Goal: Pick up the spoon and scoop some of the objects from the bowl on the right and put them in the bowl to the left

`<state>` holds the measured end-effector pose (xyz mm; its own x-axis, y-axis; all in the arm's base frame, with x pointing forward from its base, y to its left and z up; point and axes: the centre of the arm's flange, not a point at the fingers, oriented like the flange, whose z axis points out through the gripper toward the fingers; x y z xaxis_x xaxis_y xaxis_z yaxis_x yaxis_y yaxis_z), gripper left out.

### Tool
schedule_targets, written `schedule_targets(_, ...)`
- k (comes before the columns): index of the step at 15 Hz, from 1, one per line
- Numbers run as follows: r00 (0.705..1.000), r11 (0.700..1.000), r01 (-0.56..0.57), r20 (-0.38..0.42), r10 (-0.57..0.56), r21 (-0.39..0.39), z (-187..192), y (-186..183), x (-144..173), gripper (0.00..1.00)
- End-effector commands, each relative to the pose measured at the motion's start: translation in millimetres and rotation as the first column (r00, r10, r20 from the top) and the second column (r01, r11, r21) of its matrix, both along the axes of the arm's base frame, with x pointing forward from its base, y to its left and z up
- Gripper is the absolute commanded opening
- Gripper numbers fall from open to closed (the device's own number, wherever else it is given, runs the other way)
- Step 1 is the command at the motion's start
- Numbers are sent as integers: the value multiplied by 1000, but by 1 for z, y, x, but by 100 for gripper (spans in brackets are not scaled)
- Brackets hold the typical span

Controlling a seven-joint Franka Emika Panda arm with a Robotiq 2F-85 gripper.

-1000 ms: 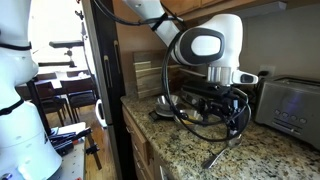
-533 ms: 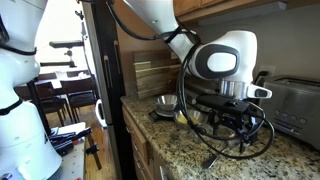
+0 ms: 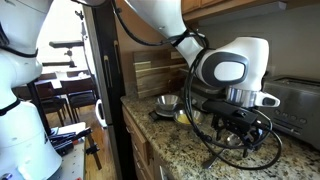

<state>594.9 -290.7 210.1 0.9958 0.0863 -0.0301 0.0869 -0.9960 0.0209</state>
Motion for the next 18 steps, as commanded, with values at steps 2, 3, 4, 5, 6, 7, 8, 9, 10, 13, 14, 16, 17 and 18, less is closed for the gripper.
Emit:
schedule_targets(2,1000,999,-11,-20,11,43,-4,-6,3,100)
schedule_targets(3,1000,999,-13,-26,14,42,-5,-5,3,99)
schedule_targets(4,999,999,-13,-30,14,45,-5,-4,3,91)
schedule_targets(5,999,999,-14,-34,15,48,-4,-4,3,75)
schedule_targets(6,999,999,-16,-36,18,52,-2,-4,3,71)
schedule_targets(7,999,998,-17,-37,19,53,0,-4,3,63)
schedule_targets(8,999,998,-18,-38,21,55,1,-4,4,56)
schedule_targets(9,999,998,-20,-39,23,63,1,-4,4,49)
schedule_targets(10,999,998,-22,-42,25,65,2,-5,4,42)
schedule_targets(13,998,996,-22,-53,27,90,2,-6,2,24)
schedule_targets(14,998,995,-19,-57,25,96,2,-6,1,16)
schedule_targets(16,998,993,-16,-64,24,114,2,-6,0,7)
schedule_targets(17,998,992,-16,-65,24,123,2,-7,-1,6)
schedule_targets(18,998,992,-16,-65,24,128,2,-7,-2,4)
